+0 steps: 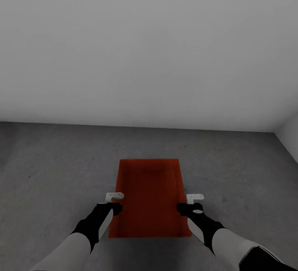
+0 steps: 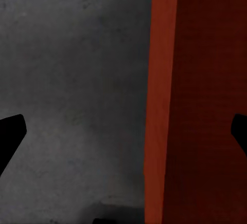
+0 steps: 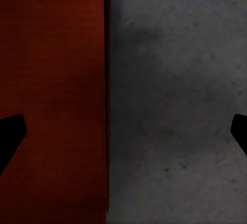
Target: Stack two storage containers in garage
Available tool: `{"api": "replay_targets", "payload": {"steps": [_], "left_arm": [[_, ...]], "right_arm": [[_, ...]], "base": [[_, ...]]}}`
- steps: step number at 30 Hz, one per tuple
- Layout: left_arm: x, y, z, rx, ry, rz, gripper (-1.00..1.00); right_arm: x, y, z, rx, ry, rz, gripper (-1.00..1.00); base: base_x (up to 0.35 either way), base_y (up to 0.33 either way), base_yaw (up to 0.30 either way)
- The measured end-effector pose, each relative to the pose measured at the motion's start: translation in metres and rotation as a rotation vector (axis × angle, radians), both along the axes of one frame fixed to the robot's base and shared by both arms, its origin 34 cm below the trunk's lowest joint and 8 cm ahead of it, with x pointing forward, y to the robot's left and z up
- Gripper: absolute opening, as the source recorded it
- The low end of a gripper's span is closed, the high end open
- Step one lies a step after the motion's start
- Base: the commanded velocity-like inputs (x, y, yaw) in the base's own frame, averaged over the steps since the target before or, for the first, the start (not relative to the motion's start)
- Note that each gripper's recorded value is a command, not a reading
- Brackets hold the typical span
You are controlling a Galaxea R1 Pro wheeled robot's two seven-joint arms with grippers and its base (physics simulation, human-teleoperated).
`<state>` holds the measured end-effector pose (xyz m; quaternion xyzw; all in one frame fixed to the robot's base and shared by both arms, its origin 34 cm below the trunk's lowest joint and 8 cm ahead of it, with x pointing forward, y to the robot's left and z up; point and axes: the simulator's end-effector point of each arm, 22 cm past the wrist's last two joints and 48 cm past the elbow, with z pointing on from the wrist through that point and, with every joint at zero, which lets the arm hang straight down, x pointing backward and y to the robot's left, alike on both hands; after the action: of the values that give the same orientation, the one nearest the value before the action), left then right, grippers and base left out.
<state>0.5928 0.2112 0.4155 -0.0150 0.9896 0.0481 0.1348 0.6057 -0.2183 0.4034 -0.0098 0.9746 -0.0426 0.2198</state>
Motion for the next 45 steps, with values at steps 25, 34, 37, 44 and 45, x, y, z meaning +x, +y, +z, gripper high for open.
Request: {"api": "replay_targets", "payload": {"steps": [25,34,37,44,45], "left_arm": [[0.0,0.0,0.022,-0.005,0.007,0.007,1.0],[0.0,0.0,0.038,-0.005,0.008,0.008,1.0],[0.001,0.0,0.043,-0.006,0.008,0.008,1.0],[0.001,0.0,0.055,-0.006,0.008,0.008,1.0],[0.001,0.0,0.057,-0.006,0.008,0.008,1.0]], "right_arm": [[0.002,0.0,0.023,0.0,0.0,-0.001,1.0],[0.003,0.0,0.039,-0.001,0.0,0.001,1.0],[0.003,0.0,0.045,-0.001,-0.002,0.001,1.0],[0.005,0.0,0.057,0.0,-0.008,0.001,1.0],[0.005,0.0,0.059,0.0,-0.009,0.001,1.0]], "base": [[0.0,0.0,0.0],[0.0,0.0,0.0],[0.0,0.0,0.0],[0.0,0.0,0.0],[0.0,0.0,0.0]]}}
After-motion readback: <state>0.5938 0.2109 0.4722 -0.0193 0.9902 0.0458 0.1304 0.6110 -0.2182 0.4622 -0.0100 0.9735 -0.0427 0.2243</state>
